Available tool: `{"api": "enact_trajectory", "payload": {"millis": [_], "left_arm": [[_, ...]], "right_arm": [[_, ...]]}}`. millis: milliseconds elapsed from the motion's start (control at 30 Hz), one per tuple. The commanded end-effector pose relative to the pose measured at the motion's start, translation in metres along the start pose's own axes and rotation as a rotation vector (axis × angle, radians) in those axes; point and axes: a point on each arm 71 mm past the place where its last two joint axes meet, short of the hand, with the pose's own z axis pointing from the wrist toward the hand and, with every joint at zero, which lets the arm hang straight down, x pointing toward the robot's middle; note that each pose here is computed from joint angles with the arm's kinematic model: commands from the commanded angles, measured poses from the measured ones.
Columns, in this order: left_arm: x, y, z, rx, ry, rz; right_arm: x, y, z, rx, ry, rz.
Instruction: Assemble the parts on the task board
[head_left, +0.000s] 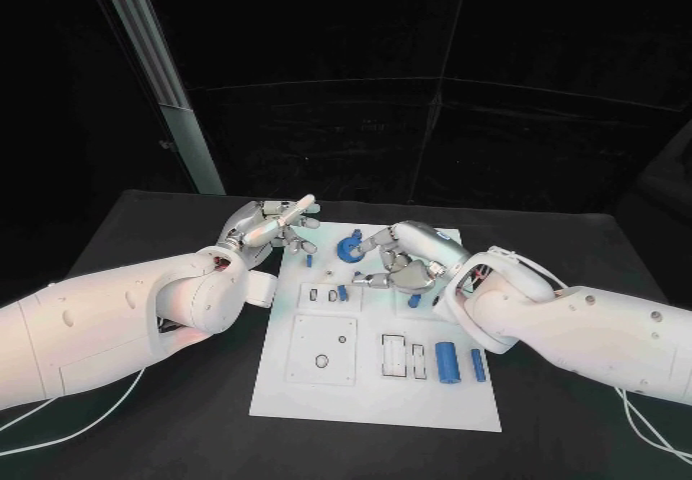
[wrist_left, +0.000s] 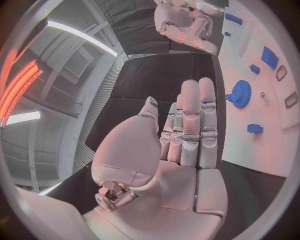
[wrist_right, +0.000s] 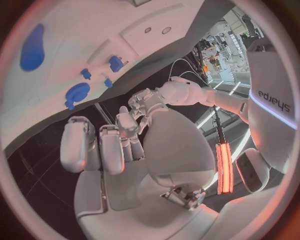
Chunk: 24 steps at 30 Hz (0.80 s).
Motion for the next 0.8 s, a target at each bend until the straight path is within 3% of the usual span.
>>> {"api": "enact_trajectory", "payload": {"millis": [33, 200, 333, 567, 800], "left_arm": [[0.0055, 0.0047, 0.0023, -0.156, 0.139, 0.178], [0.0045, 0.0026, 0.0088, -0.289, 0.230, 0.391], [0.0048, -0.0069, 0.0211, -0.361, 0.286, 0.606], [0.0138, -0.0088, 0.0321, -0.552, 0.349, 0.849], [0.0282, -0.0018, 0.0414, -0.677, 0.365, 0.947]], "right_arm": [[-0.026, -0.006, -0.005, -0.018, -0.041, 0.214], [-0.060, -0.030, -0.014, 0.056, -0.111, 0.293], [-0.076, -0.049, -0.016, 0.110, -0.173, 0.334], [-0.085, -0.064, -0.017, 0.151, -0.221, 0.344], [-0.089, -0.072, -0.017, 0.173, -0.241, 0.338]]}}
